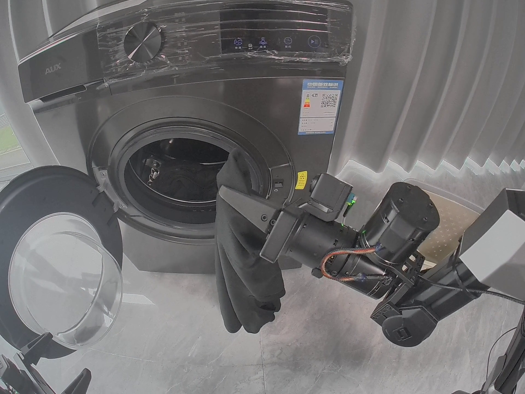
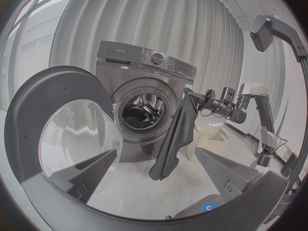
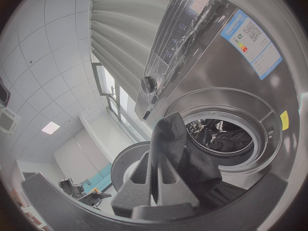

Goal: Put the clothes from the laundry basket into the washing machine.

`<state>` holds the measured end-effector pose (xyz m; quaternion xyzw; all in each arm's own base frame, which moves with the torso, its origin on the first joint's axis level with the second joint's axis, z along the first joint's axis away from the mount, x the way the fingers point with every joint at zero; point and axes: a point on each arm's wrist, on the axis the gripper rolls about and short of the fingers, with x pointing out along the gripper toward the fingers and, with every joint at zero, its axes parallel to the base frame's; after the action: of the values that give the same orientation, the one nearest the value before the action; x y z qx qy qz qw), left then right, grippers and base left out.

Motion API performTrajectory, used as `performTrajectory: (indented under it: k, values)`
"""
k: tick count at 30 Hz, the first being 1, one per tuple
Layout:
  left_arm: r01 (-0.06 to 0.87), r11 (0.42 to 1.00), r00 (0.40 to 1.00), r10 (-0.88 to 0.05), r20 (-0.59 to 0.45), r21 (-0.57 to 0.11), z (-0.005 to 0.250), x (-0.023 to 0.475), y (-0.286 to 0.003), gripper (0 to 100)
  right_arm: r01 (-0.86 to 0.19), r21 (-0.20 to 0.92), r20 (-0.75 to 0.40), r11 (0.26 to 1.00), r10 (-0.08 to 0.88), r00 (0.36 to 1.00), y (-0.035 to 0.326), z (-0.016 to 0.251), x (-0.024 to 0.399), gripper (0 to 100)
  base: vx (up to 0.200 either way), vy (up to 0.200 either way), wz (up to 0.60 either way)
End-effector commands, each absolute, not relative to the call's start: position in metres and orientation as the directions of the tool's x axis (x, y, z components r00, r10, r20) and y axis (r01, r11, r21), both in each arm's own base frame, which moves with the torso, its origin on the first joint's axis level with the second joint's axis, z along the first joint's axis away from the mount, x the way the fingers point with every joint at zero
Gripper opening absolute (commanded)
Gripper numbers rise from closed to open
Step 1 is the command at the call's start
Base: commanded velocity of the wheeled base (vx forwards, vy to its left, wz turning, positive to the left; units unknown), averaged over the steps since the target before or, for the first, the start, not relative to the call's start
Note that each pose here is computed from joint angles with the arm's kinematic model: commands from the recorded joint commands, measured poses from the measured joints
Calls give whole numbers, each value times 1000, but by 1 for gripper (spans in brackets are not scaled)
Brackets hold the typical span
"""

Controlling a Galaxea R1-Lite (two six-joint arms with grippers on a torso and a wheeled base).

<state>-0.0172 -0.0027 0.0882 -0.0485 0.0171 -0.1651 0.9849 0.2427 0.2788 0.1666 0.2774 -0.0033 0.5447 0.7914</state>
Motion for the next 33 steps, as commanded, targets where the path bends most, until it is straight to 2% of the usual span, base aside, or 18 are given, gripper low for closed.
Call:
performTrajectory:
  k: [1,11,16,17,18,25,32,33]
  values:
    - [322,941,945,-327,-31,-103,84,-16,-3,100,-865,434,311,251,859,405,278,168,242,0,0,0,0]
    - [322,941,945,-327,-31,-103,84,-16,-3,100,-865,420,314,277,849,424,272,170,248,0,0,0,0]
    - [322,941,945,-327,-31,-103,84,-16,-3,100,-867,323,310,380,823,477,256,169,264,0,0,0,0]
    - [322,941,945,-327,-31,-103,84,-16,-3,100,-867,323,310,380,823,477,256,169,264,0,0,0,0]
    - [322,941,945,-327,-31,-105,84,-16,-3,100,-862,269,282,430,821,497,249,161,265,0,0,0,0]
    - [317,944,947,-321,-32,-94,84,-16,-3,100,-857,178,250,483,820,514,243,156,260,0,0,0,0]
    - [324,942,944,-328,-31,-90,84,-16,-3,100,-837,173,250,520,798,548,242,156,261,0,0,0,0]
    - [322,943,945,-325,-31,-86,84,-16,-3,100,-810,184,251,557,770,586,243,159,261,0,0,0,0]
